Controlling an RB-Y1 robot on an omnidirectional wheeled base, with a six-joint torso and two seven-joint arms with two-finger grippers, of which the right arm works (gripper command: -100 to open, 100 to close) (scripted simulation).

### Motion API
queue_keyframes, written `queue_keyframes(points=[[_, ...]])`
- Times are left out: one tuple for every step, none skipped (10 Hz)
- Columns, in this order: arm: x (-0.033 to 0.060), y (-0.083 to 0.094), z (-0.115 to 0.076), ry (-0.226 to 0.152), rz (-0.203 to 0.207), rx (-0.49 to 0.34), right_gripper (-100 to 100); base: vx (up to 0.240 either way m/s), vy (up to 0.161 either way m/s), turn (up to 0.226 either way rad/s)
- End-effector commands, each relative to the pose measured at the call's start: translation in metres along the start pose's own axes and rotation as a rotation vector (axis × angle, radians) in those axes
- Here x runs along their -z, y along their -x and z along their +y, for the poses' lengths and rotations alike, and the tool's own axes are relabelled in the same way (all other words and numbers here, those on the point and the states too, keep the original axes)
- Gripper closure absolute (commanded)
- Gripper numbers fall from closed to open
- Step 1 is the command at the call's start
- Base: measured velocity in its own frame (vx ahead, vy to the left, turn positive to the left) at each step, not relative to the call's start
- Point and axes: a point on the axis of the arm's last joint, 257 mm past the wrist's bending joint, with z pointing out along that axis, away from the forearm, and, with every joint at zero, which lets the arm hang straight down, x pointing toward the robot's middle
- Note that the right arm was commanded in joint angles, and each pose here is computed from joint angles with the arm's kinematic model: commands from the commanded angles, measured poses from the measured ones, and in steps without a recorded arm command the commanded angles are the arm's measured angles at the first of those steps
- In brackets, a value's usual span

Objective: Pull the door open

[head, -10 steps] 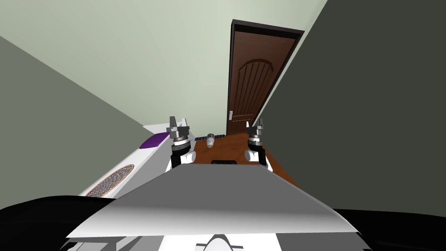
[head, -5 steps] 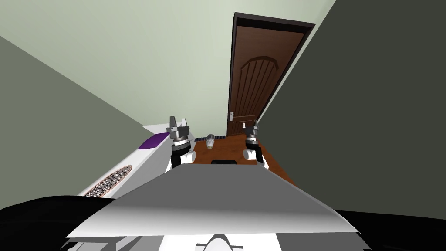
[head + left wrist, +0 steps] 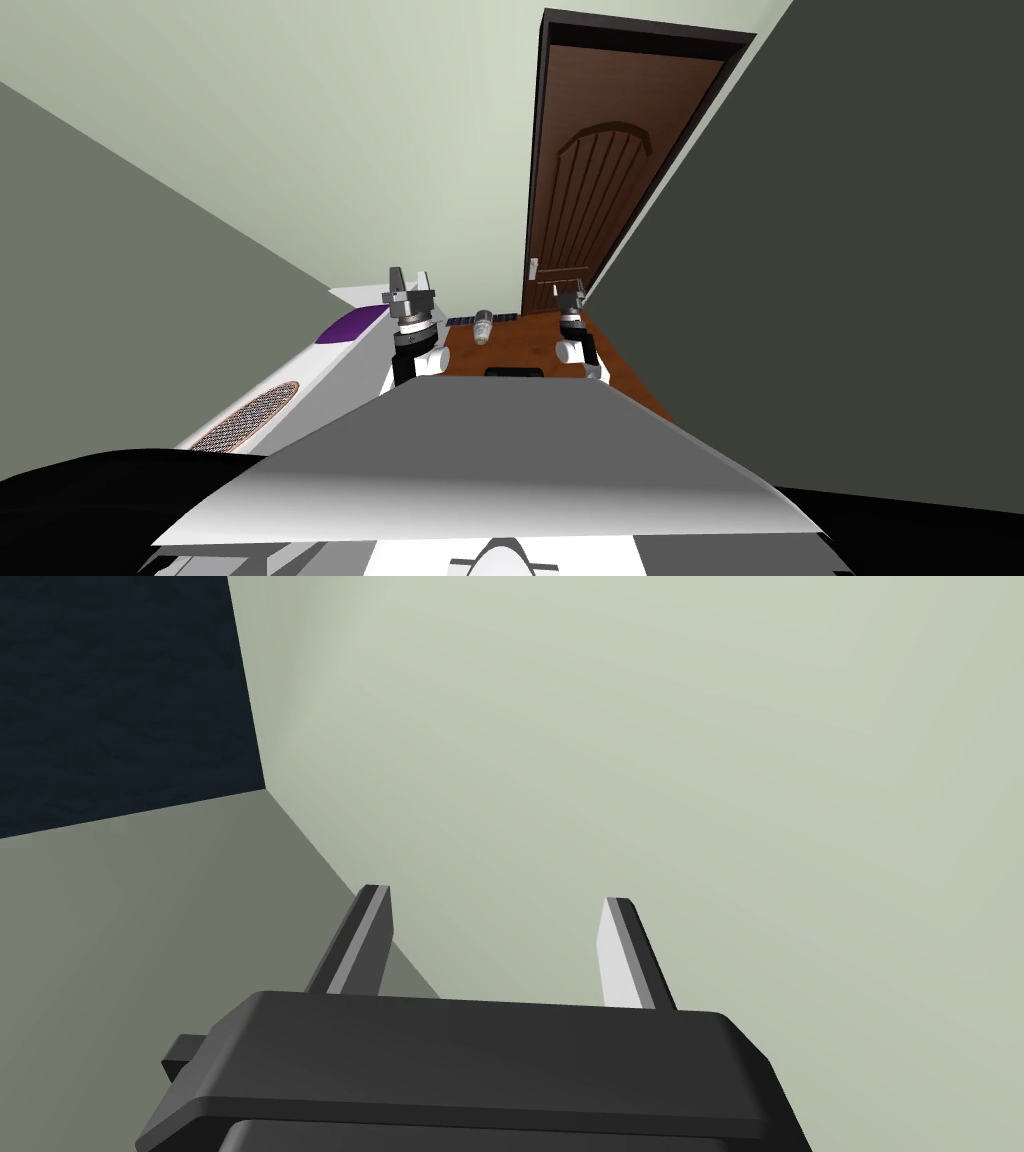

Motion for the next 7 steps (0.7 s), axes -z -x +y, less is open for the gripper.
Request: queue_keyframes(points=[[-0.0014,0.009,-0.013,-0.025,-0.018,-0.058,-100,0.086,-0.019,0.045],[-0.0018,0.015,-0.021,-0.040,-0.029,-0.091,-100,0.106,-0.029,0.048],[-0.0020,0.020,-0.028,-0.054,-0.041,-0.124,-100,0.098,-0.029,0.058],[-0.0021,0.026,-0.035,-0.067,-0.053,-0.157,-100,0.092,-0.034,0.051],[-0.0022,0.031,-0.042,-0.081,-0.066,-0.189,-100,0.081,-0.035,0.052],[-0.0021,0.037,-0.049,-0.094,-0.079,-0.221,-100,0.100,-0.040,0.055],[-0.0020,0.042,-0.056,-0.106,-0.093,-0.252,-100,0.111,-0.048,0.053]])
